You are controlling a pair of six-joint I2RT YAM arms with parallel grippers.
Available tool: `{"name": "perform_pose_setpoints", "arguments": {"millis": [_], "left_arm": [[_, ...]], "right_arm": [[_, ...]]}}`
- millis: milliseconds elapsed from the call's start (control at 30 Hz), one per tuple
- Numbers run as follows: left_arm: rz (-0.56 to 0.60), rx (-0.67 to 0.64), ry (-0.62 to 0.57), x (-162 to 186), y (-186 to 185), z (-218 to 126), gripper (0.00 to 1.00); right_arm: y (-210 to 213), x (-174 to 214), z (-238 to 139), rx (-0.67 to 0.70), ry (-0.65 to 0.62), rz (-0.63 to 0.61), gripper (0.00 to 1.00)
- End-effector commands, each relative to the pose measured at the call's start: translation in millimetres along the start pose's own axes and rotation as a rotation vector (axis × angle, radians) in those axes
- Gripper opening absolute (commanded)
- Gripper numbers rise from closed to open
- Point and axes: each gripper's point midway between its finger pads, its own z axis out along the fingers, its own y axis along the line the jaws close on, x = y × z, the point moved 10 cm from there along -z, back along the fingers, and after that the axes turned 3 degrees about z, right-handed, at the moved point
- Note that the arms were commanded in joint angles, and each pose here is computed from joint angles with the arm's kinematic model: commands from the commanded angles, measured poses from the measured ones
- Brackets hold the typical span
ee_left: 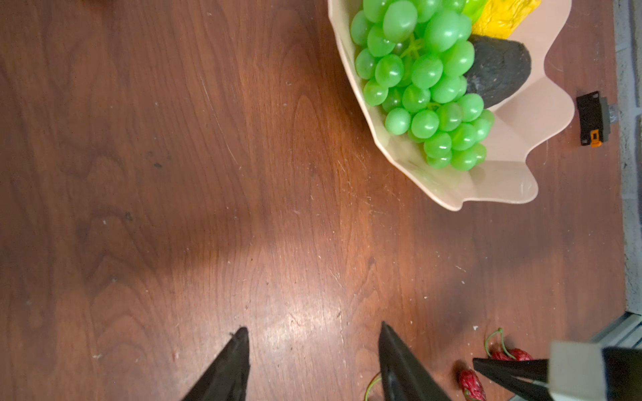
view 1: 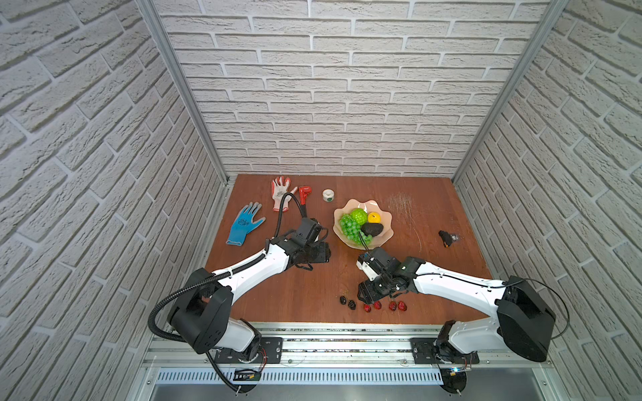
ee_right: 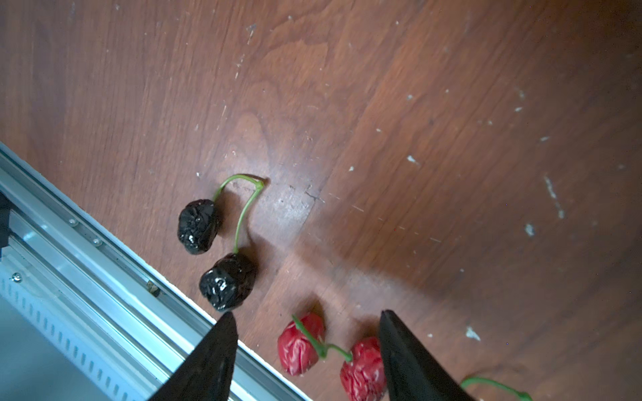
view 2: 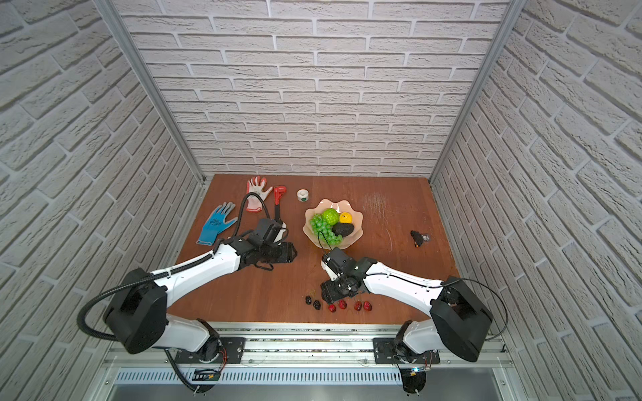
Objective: Place and organize the fake fruits in the fruit bowl
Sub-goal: 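Move the right gripper down to the red cherries while the left gripper withdraws, then close the right gripper on the red cherry stem and lift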
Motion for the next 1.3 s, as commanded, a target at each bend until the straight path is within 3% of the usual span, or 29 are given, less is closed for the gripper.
{"name": "perform_pose_setpoints", "arguments": {"millis": [0, 300, 700, 767, 1033, 1267], "left_arm": [[-0.009, 0.017, -0.035, -11, -3, -2, 0.59], [-0.015, 0.010, -0.031, -11, -1, -2, 0.59], [-0.020, 0.004, -0.025, -12, 1, 0, 0.60], [-0.023, 0.002, -0.023, -12, 1, 0, 0.60], [-0.023, 0.000, -0.023, -12, 2, 0, 0.60], [-0.026, -0.005, -0.035, -14, 3, -4, 0.60]], "right_arm": [[9, -11, 2, -0.040, -0.020, -0.031, 0.62], [5, -8, 10, -0.001, 0.017, 0.002, 0.40], [5, -8, 11, -0.004, 0.024, -0.014, 0.19], [5, -8, 10, -0.005, 0.023, -0.019, 0.06], [6, -9, 6, 0.004, 0.019, -0.034, 0.06], [7, -20, -25, -0.014, -0.045, -0.020, 0.06]]}}
